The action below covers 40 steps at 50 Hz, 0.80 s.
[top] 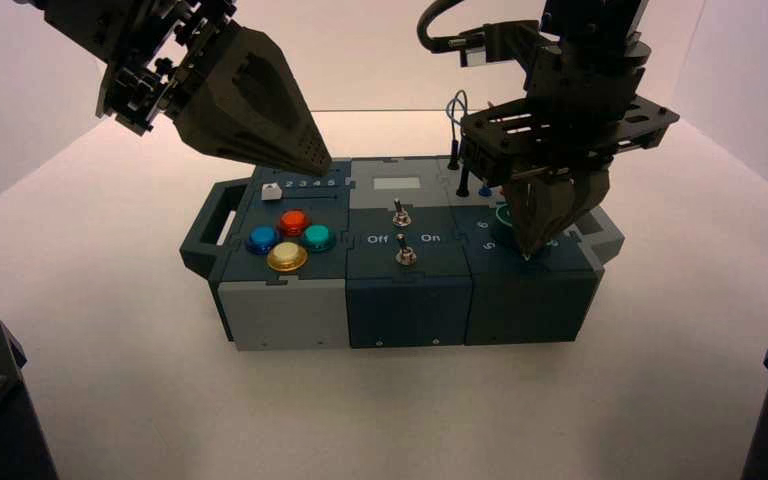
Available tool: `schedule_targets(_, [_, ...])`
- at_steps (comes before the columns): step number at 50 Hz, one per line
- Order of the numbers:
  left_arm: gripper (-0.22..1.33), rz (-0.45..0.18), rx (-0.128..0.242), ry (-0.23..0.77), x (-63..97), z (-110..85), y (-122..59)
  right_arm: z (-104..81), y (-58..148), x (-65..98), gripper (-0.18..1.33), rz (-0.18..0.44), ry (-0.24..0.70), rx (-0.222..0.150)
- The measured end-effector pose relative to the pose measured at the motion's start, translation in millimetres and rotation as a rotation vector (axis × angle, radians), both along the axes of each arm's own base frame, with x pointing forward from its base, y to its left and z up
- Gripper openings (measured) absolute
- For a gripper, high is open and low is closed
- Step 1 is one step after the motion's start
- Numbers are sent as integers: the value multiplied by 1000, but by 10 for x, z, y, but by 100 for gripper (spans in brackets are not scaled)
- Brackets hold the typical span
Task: Turn the knob to position 3.
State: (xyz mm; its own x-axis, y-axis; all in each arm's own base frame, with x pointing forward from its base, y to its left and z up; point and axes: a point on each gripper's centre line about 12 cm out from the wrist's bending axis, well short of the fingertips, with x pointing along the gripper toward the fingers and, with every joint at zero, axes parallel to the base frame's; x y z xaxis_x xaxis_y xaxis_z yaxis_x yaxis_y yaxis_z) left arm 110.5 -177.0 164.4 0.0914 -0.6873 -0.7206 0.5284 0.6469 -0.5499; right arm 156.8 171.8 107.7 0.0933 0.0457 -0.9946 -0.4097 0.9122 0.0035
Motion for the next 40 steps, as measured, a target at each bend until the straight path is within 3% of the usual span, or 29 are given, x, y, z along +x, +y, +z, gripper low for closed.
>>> schedule_targets(19, [-16, -14, 6, 7, 24, 6, -39, 19, -48, 20, -14, 24, -3, -51])
schedule_targets(40, [-17, -14, 5, 7, 31, 13, -43, 42, -84, 71, -14, 42, -20, -83])
